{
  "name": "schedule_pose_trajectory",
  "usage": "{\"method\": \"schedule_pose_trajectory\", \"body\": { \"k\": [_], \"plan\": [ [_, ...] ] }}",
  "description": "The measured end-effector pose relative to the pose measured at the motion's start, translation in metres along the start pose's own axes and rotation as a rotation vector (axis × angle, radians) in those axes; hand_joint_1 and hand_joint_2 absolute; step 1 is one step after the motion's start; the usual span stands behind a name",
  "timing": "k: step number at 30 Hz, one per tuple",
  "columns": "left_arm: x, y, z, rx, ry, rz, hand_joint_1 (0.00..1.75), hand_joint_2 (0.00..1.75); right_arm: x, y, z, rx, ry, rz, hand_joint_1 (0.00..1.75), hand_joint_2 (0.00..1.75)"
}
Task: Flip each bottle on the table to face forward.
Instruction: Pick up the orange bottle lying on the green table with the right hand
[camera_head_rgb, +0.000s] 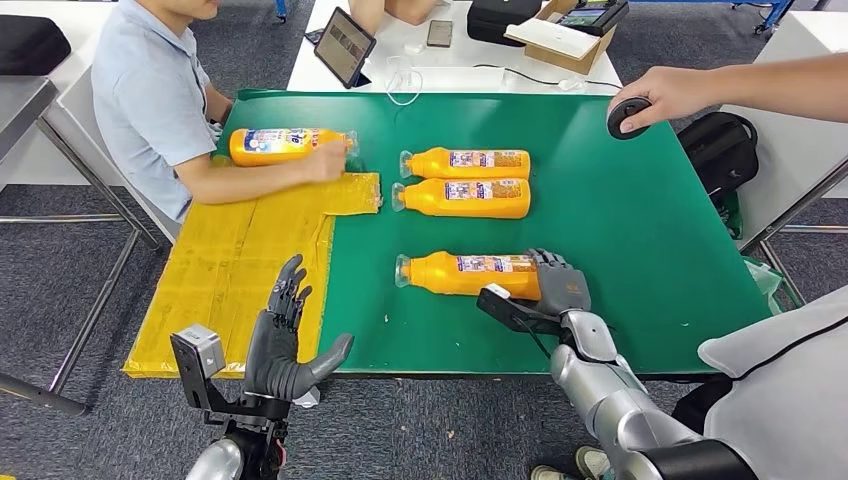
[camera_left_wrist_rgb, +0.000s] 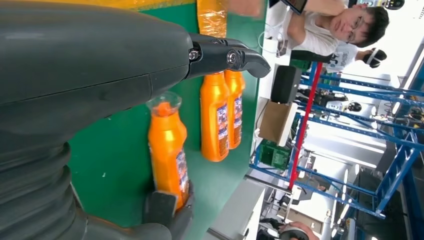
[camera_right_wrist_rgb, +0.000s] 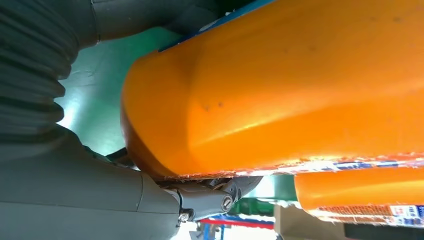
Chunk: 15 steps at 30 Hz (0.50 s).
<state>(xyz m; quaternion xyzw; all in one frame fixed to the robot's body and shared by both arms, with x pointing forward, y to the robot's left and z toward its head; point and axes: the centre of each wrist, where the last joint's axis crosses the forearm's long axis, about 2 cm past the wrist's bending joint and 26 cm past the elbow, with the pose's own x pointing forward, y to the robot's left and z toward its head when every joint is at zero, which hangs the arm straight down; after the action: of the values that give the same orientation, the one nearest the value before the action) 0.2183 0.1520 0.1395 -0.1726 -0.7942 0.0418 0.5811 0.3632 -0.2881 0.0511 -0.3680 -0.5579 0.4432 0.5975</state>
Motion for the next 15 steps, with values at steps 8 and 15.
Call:
{"method": "schedule_pose_trajectory", "body": {
  "k": [8,15],
  "plan": [
    [0.0,-0.001,-0.006,-0.004,-0.038,-0.031,0.0,1.75,0.001,0.009,0.007,-0.048,-0.091,-0.073,1.75,1.75],
    [-0.002,0.001,-0.003,0.108,-0.188,-0.223,0.0,1.75,0.02,0.028,0.016,-0.159,-0.139,-0.463,1.75,1.75]
  ]
}}
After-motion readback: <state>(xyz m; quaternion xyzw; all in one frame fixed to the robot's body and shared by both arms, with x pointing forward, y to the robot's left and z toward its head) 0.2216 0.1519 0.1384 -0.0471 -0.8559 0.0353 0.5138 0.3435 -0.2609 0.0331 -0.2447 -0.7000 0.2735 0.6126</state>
